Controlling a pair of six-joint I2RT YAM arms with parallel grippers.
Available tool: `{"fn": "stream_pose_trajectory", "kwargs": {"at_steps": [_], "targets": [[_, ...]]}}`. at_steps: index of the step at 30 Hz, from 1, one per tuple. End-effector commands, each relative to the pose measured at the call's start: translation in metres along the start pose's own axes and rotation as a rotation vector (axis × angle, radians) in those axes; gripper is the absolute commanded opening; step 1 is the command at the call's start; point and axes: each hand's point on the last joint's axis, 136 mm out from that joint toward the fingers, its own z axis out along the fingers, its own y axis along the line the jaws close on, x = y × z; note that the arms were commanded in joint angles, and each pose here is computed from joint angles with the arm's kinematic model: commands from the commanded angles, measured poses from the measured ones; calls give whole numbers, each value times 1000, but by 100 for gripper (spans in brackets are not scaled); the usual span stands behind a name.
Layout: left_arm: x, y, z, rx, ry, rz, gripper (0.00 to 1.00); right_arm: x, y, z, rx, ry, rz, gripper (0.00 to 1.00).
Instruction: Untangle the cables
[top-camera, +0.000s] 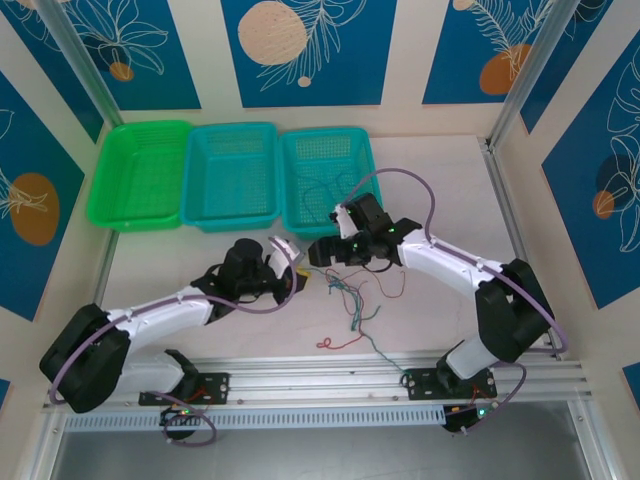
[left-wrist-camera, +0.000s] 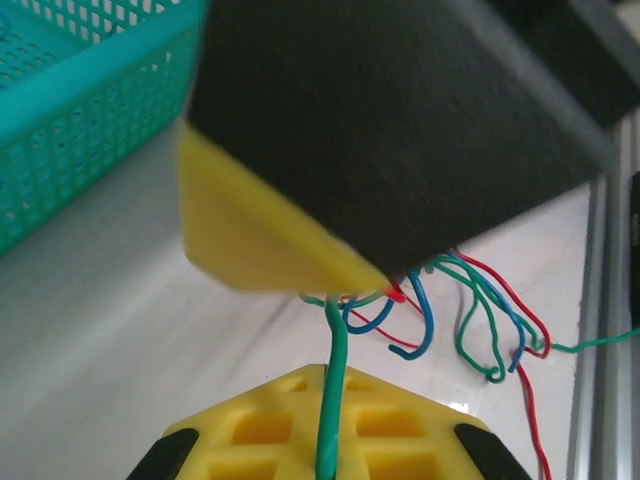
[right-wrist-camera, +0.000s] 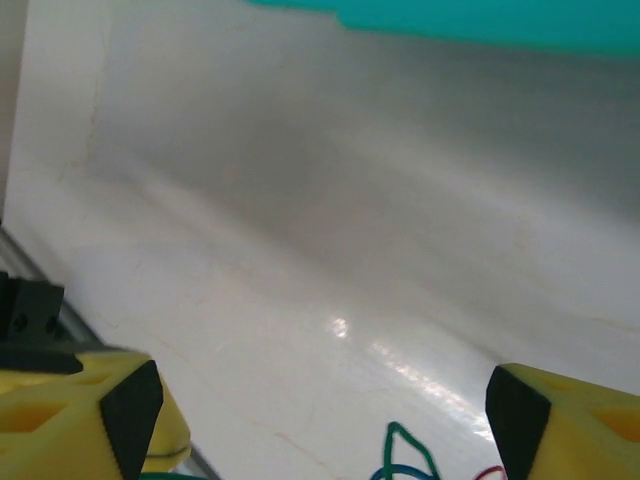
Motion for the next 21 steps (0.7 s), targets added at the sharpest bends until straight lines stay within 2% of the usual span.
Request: {"fn": "stream_pose_trajectory", "kwargs": {"at_steps": [1, 4, 8, 11, 12, 13, 18, 19, 21], "targets": [[-3, 10, -5, -74, -24, 36, 0, 20, 11, 2, -126, 88, 61, 82], [-4, 21, -9, -144, -34, 40, 0, 29, 11, -4, -210, 99, 93, 72], [-8, 29, -12, -193, -46, 46, 0, 36, 11, -16, -276, 66, 82, 51], [-15, 30, -12, -198, -67, 52, 0, 37, 0, -16, -223, 41, 77, 16], [-18, 30, -11, -196, -75, 57, 0, 35, -5, -14, -193, 34, 79, 6], [-22, 29, -11, -194, -83, 63, 0, 33, -8, -14, -178, 28, 78, 0], [-34, 44, -5, -252, -63, 81, 0, 24, -23, -11, -80, -20, 70, 0], [-35, 45, -2, -249, -54, 84, 0, 25, -26, -11, -52, -23, 50, 11], [-36, 44, 4, -231, -48, 88, 0, 30, -35, -10, 24, -31, 14, 49]]}}
